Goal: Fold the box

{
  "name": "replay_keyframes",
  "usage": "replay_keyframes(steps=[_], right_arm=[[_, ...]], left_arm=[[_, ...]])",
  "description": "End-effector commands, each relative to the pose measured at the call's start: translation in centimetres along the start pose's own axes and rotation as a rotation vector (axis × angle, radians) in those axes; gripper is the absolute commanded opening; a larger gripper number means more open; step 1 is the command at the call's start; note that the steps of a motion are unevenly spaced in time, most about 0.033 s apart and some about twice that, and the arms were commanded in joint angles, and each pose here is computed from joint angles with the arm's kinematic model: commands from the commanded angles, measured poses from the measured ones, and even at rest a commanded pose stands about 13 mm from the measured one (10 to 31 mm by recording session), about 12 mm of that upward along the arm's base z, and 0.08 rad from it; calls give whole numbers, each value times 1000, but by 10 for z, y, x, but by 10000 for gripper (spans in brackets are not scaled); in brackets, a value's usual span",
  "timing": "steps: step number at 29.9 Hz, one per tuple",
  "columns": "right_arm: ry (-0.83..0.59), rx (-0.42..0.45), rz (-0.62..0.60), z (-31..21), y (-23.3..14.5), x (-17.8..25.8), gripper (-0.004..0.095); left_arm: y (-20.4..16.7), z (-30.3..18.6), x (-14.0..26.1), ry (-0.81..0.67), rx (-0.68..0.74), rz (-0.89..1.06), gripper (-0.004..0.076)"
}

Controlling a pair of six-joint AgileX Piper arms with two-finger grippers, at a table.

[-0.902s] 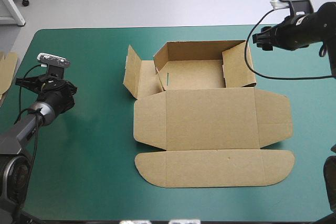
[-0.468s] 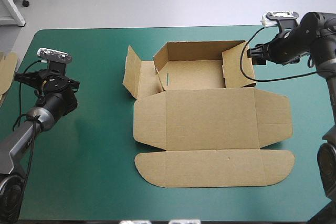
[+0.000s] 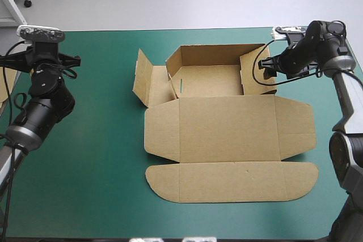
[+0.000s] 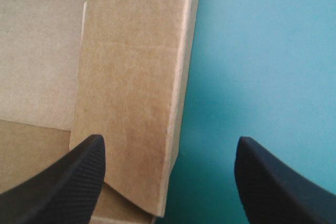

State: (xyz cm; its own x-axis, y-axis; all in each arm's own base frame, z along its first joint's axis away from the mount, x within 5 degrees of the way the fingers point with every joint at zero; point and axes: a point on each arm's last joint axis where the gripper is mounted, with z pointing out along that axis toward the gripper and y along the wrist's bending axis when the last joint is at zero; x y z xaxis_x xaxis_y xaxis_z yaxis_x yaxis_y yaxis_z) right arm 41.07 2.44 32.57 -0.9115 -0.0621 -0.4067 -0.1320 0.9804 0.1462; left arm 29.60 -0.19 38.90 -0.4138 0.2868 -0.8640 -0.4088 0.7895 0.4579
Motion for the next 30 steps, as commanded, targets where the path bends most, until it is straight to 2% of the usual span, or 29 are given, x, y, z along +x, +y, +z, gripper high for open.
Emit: replay_keyframes(steps=[1, 9, 12, 19, 22, 26, 27, 30], right_arm=[[-117, -15, 0, -20, 3, -9, 643], [-93, -32, 7, 5, -1, -23, 640], [-85, -46, 13, 16, -1, -29, 598], [-40, -74, 15, 43, 1, -31, 420], [-20, -81, 9, 54, 4, -31, 276], [-11, -83, -12, 59, 5, -31, 3], [-10, -78, -14, 59, 4, -31, -31], [16, -72, -18, 58, 3, -28, -22]], left_arm=[[22, -19, -16, -45, -11, -98, 8], [32, -27, -18, -59, -26, -121, 8], [31, -27, -19, -65, -18, -120, 8], [29, -26, -19, -68, -7, -116, 8], [29, -26, -19, -68, -7, -116, 8], [29, -26, -19, -68, -7, -116, 8], [29, -26, -19, -68, -7, -116, 8], [29, -26, -19, -69, -6, -116, 8]])
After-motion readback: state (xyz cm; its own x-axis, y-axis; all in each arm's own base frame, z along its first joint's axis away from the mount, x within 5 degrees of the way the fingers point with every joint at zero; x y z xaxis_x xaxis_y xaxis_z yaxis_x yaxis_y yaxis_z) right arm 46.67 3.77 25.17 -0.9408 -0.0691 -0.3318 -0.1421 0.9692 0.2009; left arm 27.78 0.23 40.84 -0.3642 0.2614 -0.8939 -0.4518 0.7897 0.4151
